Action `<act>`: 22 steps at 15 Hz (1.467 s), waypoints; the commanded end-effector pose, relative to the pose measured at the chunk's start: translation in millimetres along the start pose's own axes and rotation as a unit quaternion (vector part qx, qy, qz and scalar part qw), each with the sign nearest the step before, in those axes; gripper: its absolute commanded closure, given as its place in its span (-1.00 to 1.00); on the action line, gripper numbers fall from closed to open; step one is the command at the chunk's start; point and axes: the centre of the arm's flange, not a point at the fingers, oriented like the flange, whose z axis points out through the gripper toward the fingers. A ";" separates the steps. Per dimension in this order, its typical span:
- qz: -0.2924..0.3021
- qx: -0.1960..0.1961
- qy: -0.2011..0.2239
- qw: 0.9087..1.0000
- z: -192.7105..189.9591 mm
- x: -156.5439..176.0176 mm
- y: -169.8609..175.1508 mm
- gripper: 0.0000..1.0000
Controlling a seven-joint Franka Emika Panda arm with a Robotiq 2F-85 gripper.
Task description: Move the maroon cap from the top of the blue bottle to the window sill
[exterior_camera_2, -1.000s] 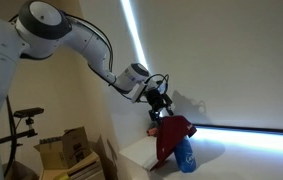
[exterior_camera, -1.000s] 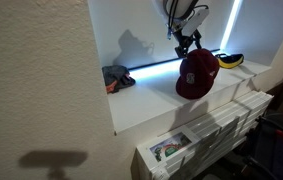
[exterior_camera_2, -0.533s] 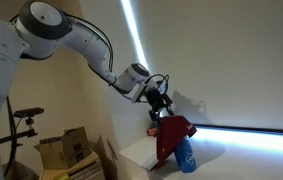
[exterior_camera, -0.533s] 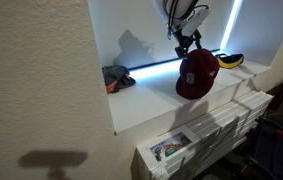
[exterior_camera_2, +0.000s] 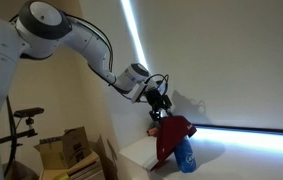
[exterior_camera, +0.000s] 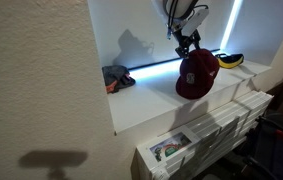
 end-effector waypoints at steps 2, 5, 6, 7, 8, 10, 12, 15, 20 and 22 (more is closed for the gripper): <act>-0.004 -0.001 0.006 1.000 -2.2 0.8 2.7 0.21; -0.001 -0.001 0.011 1.000 -6.6 1.5 5.1 0.62; 0.000 -0.001 0.012 1.000 -8.1 2.1 5.7 0.77; 0.001 0.000 0.013 1.000 -9.2 2.5 6.2 0.89; 0.001 -0.001 0.014 1.000 -10.1 2.8 6.3 0.99; 0.005 0.001 0.019 1.000 -11.9 2.6 7.2 0.96; 0.017 0.007 0.034 0.999 -12.6 -2.3 10.0 0.92; 0.023 0.014 0.088 0.996 -45.3 -5.9 24.1 0.93; 0.043 0.034 0.198 0.979 -95.6 -50.8 93.9 0.93; 0.060 0.043 0.235 0.969 -114.5 -71.6 126.4 0.93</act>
